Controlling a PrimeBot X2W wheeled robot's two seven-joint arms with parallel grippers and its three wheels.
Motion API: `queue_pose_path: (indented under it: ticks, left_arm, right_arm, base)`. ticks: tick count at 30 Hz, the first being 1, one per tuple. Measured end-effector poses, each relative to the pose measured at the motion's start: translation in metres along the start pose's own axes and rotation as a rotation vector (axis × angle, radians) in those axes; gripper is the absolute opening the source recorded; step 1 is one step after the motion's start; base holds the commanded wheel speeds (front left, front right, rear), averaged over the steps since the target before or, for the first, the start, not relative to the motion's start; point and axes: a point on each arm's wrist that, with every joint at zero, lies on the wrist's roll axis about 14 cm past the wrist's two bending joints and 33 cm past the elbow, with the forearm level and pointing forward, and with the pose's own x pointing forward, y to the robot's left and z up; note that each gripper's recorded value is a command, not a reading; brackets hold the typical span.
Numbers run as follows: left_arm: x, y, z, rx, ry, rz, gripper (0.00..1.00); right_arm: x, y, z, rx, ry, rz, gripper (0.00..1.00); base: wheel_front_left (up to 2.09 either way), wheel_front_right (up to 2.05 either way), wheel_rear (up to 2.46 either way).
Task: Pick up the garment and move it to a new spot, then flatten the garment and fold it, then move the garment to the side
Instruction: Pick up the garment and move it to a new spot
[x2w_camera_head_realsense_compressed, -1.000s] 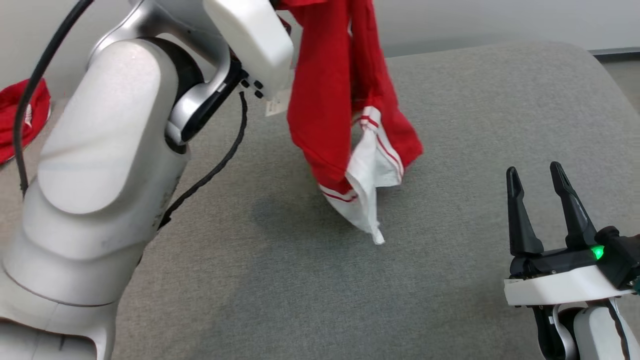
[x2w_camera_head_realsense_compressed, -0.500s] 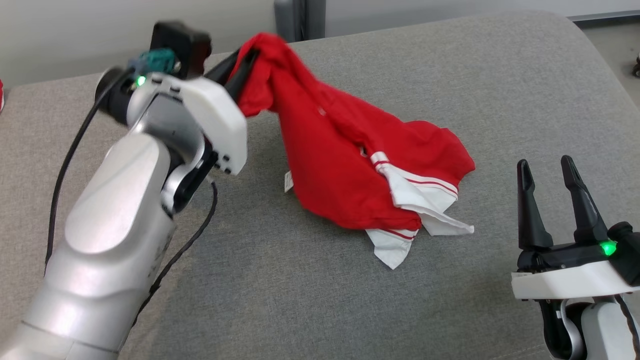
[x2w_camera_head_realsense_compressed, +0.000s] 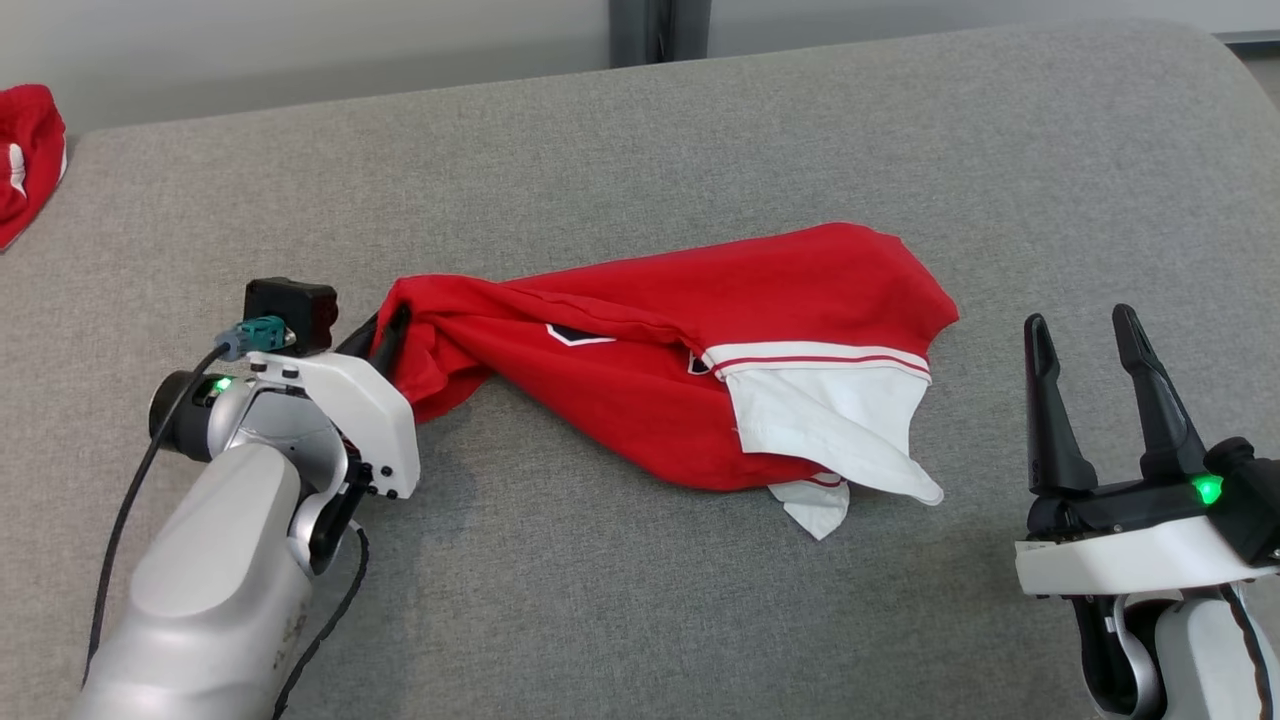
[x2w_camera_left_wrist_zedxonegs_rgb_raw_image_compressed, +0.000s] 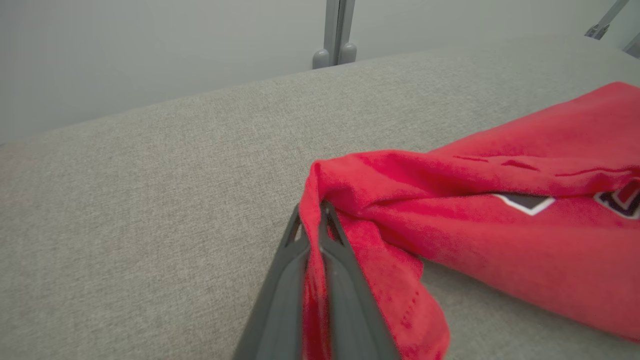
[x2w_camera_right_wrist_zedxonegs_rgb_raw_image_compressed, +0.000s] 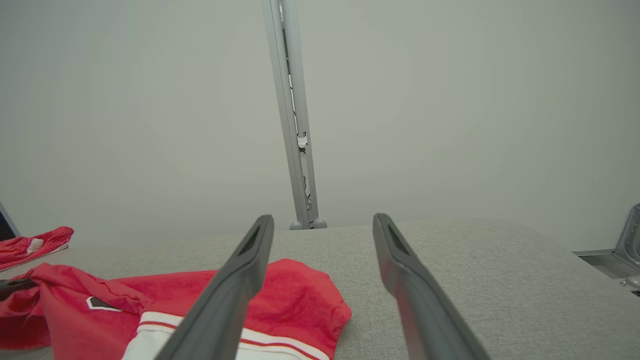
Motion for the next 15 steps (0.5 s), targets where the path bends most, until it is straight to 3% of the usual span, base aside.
queue_pose_path:
  ticks: [1,2,15]
  left_arm:
    - [-0.001,0.0,-0.001,-0.005,-0.01,0.003,0.72]
    - [-0.002,0.0,0.0,-0.013,-0.023,0.005,1.0]
    - [-0.034,0.003,0.02,-0.084,-0.245,0.047,1.0]
  right_arm:
    - [0.0,0.001,0.0,-0.001,-0.001,0.003,1.0]
    - [0.0,0.002,0.0,-0.004,-0.001,0.006,1.0]
    - [-0.005,0.016,0.009,-0.01,-0.019,0.047,1.0]
  base:
    - [0.0,0.0,0.0]
    - [0.0,0.0,0.0]
    - [0.0,0.0,0.0]
